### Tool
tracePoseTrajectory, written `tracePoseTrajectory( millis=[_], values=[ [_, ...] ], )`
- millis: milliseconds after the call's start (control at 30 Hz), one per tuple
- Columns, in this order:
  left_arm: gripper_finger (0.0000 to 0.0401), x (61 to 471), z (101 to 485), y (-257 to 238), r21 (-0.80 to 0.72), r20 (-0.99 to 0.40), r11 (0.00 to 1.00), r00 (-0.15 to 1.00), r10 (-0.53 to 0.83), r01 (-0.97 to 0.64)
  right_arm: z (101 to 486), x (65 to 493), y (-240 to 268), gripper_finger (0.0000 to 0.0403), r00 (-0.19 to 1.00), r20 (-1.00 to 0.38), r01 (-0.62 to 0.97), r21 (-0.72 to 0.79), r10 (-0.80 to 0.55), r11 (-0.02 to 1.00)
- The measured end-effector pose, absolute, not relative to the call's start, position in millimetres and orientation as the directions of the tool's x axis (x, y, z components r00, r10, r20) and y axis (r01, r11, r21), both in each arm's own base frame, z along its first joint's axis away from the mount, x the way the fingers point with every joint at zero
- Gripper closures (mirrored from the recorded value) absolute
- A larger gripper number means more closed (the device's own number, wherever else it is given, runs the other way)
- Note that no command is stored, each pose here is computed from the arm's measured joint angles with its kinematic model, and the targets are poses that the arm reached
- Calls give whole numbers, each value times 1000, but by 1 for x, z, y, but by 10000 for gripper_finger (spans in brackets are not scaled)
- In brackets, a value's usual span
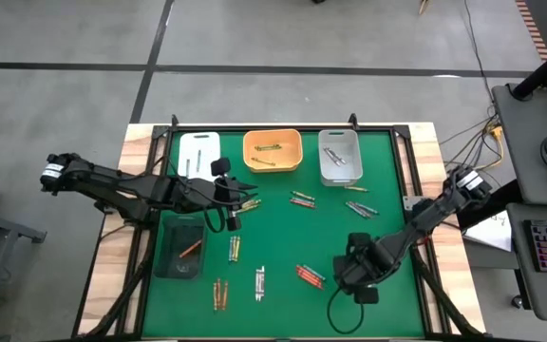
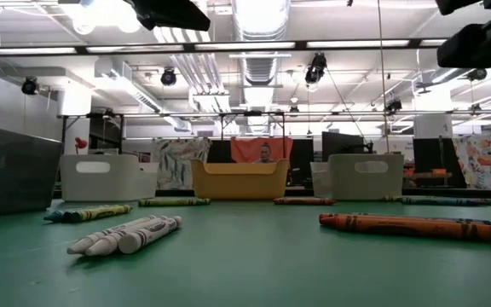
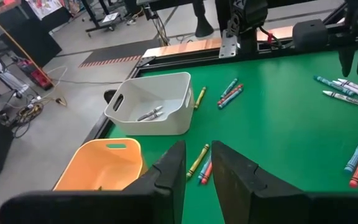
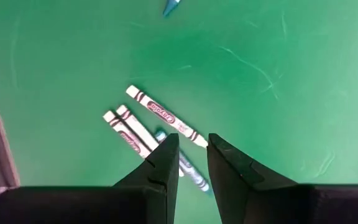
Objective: Sort crayons
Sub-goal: Put the white crayon into the gray bin
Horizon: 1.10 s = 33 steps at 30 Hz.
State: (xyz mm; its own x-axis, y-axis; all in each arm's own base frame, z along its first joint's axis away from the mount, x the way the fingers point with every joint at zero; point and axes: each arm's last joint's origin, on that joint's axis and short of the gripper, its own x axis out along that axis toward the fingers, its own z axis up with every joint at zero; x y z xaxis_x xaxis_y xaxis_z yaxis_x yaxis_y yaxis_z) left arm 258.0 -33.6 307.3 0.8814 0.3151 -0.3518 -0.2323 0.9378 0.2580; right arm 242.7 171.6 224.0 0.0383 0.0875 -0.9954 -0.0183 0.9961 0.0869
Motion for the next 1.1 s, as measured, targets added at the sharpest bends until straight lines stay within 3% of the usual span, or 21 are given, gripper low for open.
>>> tracePoseTrajectory(
  millis=[1100],
  values=[
    [342,258,308,-34,249,-350,940,883,314,-236,166,247,213,330,-27,-999,-210,26,21,977]
  ],
)
